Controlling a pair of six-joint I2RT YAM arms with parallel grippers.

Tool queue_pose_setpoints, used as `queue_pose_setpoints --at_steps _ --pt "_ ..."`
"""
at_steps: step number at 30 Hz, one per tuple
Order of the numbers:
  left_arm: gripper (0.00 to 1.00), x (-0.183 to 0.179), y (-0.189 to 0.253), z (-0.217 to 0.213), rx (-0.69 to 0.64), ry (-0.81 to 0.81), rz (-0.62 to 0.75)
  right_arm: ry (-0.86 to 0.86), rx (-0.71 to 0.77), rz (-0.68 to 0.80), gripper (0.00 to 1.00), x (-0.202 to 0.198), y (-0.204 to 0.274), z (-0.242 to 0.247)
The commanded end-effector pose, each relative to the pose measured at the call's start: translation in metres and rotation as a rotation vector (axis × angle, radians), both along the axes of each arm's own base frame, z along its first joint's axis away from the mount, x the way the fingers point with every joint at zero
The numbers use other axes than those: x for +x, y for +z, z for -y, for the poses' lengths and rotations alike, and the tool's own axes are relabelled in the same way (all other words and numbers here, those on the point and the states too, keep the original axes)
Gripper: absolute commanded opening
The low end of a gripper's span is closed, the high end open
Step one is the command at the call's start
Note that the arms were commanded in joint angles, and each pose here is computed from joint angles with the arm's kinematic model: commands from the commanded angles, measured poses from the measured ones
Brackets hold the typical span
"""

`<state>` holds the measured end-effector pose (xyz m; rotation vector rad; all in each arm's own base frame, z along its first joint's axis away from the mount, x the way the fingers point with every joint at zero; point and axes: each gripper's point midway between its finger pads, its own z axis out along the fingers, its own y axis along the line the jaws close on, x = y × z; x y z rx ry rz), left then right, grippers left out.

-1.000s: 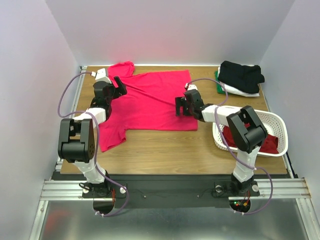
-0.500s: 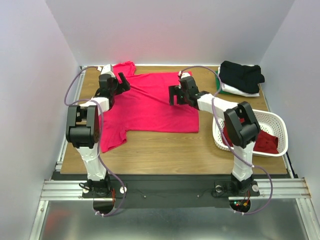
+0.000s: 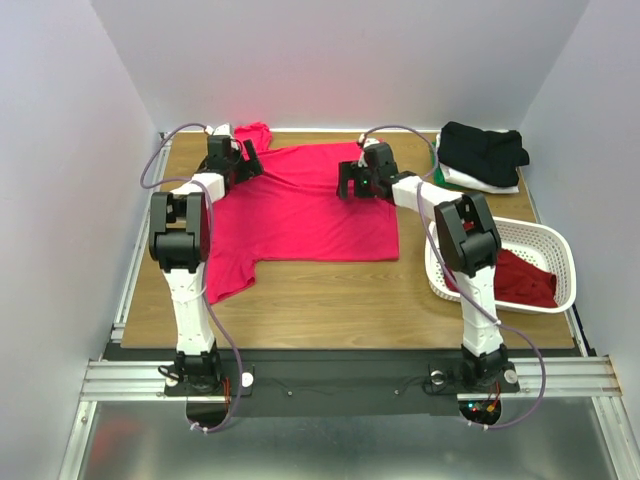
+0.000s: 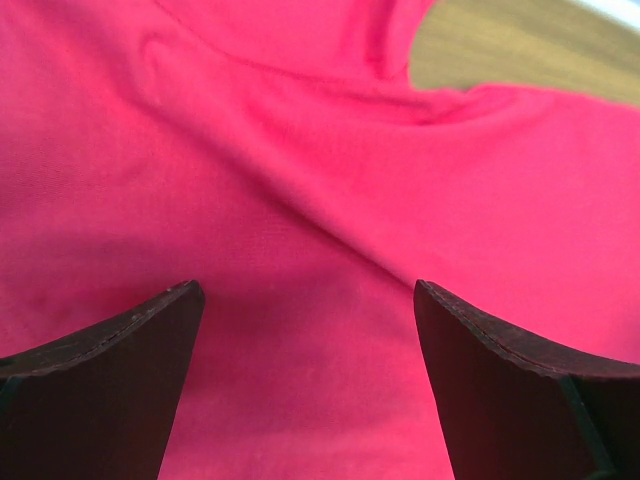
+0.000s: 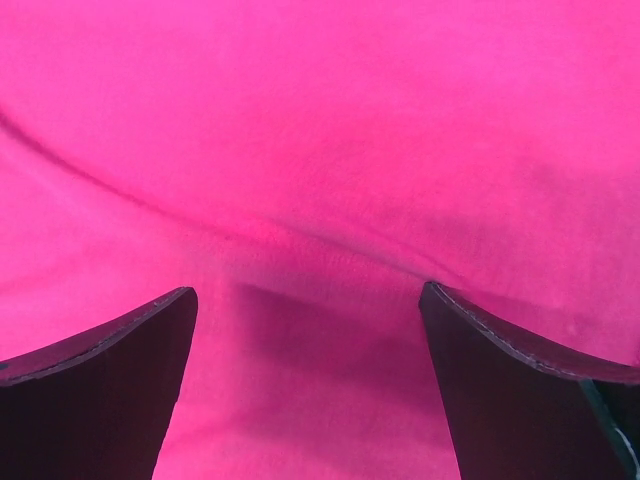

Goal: Fold and stack the t-shirts
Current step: Flatten the tshirt out

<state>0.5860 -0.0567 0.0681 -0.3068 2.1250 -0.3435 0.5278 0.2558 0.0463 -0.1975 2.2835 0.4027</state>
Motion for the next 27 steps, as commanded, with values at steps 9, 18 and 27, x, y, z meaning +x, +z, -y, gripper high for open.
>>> queue_pose_setpoints --at_steps 9,18,27 --pt "0.99 0.019 -0.011 0.022 -0.021 -0.082 -0.089 -0.139 0.023 -0.107 1.00 -0.001 -0.027 0.070" --pt "0.99 0.037 -0.022 0.051 -0.084 -0.141 -0.084 -0.202 -0.005 -0.125 1.00 -0.012 -0.031 0.094" --pt "0.99 0.057 -0.010 0.085 -0.118 -0.210 -0.030 -0.256 -0.013 -0.156 1.00 -0.020 -0.041 0.115"
